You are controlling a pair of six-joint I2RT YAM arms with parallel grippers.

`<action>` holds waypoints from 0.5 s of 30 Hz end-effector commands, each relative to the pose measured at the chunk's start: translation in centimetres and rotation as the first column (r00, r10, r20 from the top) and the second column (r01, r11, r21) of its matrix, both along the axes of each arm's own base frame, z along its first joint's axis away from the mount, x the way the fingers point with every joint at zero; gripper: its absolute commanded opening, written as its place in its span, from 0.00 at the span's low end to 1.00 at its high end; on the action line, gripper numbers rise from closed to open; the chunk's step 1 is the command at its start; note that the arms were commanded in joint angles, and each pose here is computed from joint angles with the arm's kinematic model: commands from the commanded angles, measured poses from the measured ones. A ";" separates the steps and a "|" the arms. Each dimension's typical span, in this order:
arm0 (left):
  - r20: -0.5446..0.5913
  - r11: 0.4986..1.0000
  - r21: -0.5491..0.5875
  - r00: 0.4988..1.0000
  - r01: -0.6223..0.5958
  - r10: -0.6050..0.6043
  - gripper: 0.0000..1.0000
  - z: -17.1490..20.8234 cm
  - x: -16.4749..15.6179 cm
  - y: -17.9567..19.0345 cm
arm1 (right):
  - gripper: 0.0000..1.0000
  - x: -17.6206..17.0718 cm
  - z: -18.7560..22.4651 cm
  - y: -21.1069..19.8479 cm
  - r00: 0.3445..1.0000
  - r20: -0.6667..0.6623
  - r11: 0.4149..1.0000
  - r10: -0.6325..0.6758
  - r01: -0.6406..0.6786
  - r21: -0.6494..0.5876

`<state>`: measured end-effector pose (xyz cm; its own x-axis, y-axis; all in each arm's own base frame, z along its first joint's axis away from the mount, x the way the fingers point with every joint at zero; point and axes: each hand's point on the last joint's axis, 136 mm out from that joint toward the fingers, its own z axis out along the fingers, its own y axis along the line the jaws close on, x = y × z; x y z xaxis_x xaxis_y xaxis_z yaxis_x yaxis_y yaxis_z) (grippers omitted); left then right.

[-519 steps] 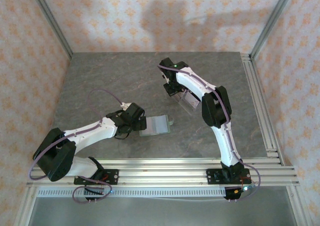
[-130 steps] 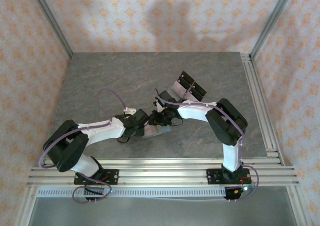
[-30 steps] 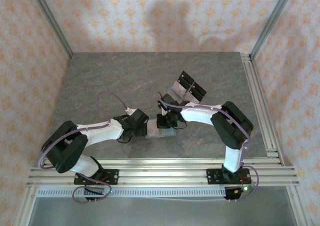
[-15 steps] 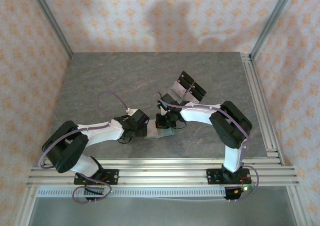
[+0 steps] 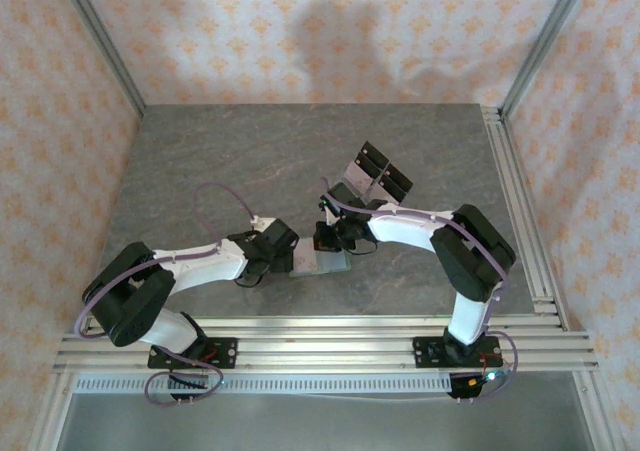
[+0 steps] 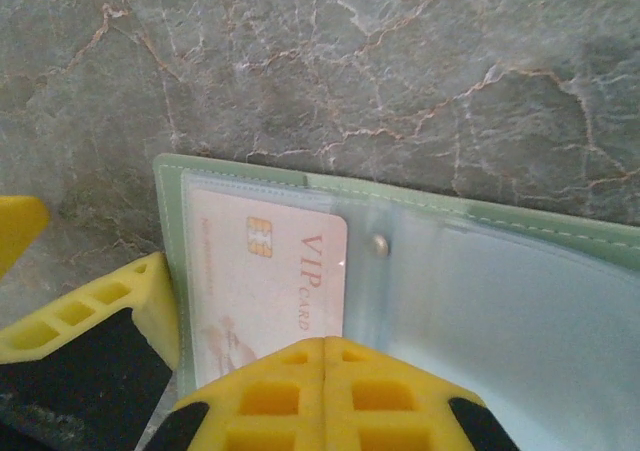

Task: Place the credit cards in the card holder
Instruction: Insert the credit card into the card slot.

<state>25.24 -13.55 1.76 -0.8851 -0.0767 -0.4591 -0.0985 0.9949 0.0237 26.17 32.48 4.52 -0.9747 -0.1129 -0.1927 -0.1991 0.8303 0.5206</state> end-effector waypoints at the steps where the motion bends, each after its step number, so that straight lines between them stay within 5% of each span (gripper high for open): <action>1: -0.003 0.997 0.078 1.000 -0.029 0.030 0.90 -0.1 -0.8 1.9 | 0.00 0.9 0.0 -0.1 1.000 0.030 0.999 0.002 -0.001 -0.035; 15: -0.008 0.997 0.077 1.000 -0.028 0.028 0.89 -0.5 -0.7 1.8 | 0.00 0.9 -1.5 0.0 1.000 0.007 0.998 0.020 -0.019 -0.063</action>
<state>25.24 -13.55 1.77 -0.8849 -0.0772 -0.4593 -0.0989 0.9948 0.0233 26.42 32.49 3.20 -0.9745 -0.1363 -0.1782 -0.2081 0.8457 0.4914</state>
